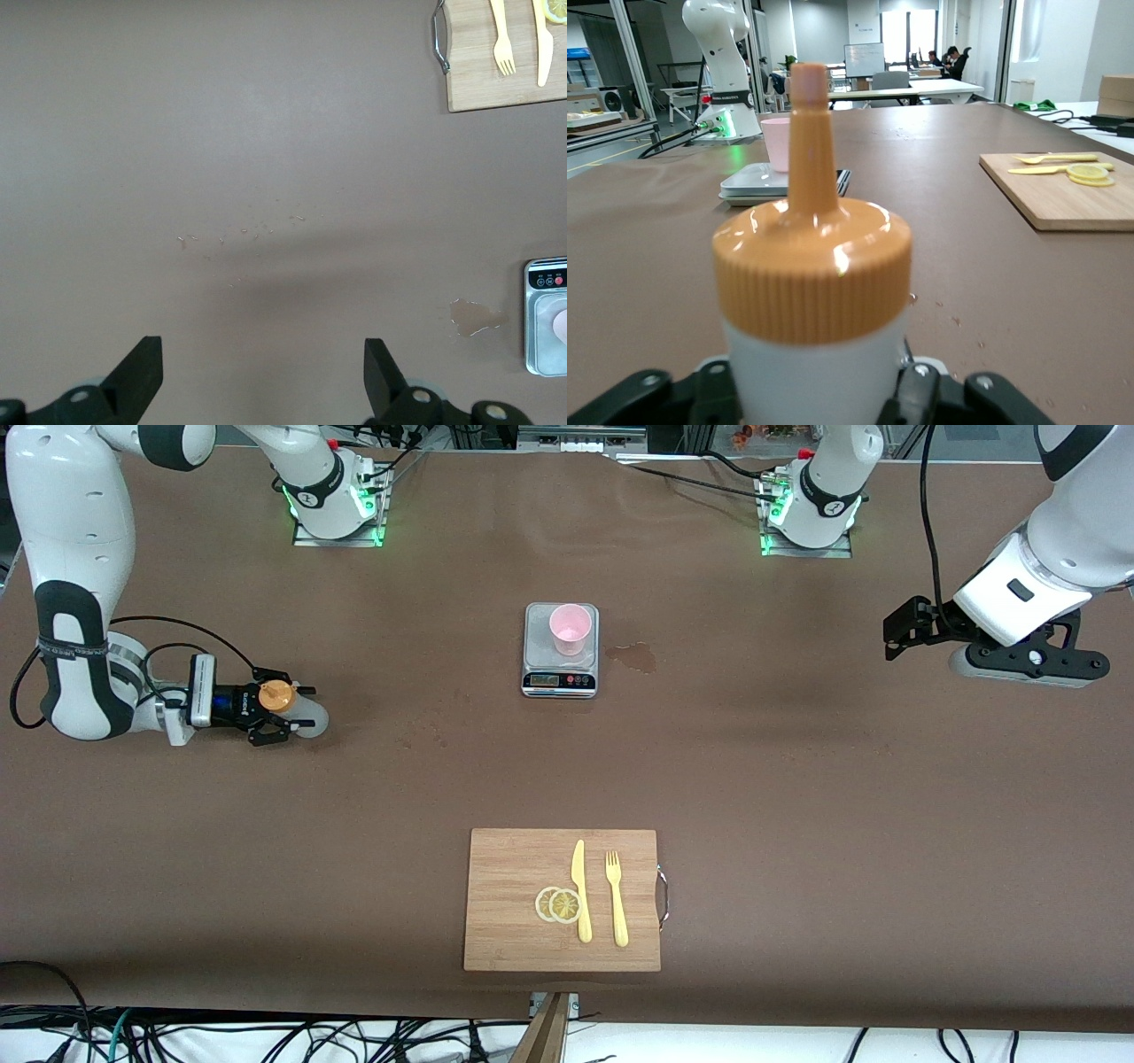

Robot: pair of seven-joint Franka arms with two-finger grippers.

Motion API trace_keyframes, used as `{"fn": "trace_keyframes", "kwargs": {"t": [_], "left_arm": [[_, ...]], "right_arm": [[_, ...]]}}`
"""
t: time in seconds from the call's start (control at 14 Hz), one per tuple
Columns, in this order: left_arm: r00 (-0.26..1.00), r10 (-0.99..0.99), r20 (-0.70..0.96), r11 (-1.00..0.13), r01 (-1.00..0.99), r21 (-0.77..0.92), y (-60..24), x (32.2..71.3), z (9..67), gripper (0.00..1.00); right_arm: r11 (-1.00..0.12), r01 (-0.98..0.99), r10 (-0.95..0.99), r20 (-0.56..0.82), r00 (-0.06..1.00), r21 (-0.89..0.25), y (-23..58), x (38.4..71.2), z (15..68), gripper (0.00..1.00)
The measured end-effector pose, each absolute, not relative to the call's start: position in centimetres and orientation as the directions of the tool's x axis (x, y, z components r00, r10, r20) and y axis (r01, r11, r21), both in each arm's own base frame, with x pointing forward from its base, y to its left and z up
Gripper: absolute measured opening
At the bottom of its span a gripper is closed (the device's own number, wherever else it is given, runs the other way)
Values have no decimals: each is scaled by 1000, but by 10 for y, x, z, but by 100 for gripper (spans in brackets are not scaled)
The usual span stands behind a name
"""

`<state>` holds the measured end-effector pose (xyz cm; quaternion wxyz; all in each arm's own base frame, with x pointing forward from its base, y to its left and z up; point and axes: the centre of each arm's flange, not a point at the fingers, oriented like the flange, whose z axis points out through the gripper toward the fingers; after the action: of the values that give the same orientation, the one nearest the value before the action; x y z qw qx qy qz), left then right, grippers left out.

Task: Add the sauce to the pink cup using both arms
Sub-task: 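Lift the squeeze bottle with the right gripper and tilt it, then move the bottle nozzle over the pink cup with the right gripper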

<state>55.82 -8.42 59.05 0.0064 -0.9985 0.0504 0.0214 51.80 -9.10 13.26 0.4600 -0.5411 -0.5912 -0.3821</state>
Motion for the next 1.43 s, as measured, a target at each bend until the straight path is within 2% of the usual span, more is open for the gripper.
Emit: {"fn": "trace_keyframes", "kwargs": {"t": [0.14, 0.21, 0.29, 0.43, 0.57, 0.79, 1.07, 1.43], "left_arm": [[994, -100, -43, -995, -101, -11, -84, 558, 591, 100], [994, -100, -43, -995, -101, -11, -84, 558, 591, 100], [994, -100, -43, -995, -101, -11, -84, 558, 591, 100], [994, -100, -43, -995, -101, -11, -84, 558, 591, 100], [994, -100, -43, -995, -100, -11, -84, 558, 591, 100], [994, -99, -42, -995, -99, -11, -83, 558, 591, 100], [994, -98, -42, -995, -98, -11, -83, 558, 591, 100], [994, -97, -42, -995, -97, -11, -82, 559, 591, 100]], "right_arm": [[157, 987, 277, 961, -23, -21, -74, 533, 139, 32], [181, 983, 277, 960, -49, -2, -65, 544, 146, 30], [209, 978, 280, 957, -76, 17, -54, 556, 155, 30], [263, 964, 286, 950, -124, 47, -27, 576, 178, 40], [309, 951, 360, 922, -144, 28, -9, 589, 210, 37], [318, 948, 517, 840, -166, -9, 7, 602, 277, 36], [262, 952, 696, 715, -73, -158, 48, 591, 341, 35], [142, 943, 852, 522, 40, -303, 135, 560, 375, 35]]}}
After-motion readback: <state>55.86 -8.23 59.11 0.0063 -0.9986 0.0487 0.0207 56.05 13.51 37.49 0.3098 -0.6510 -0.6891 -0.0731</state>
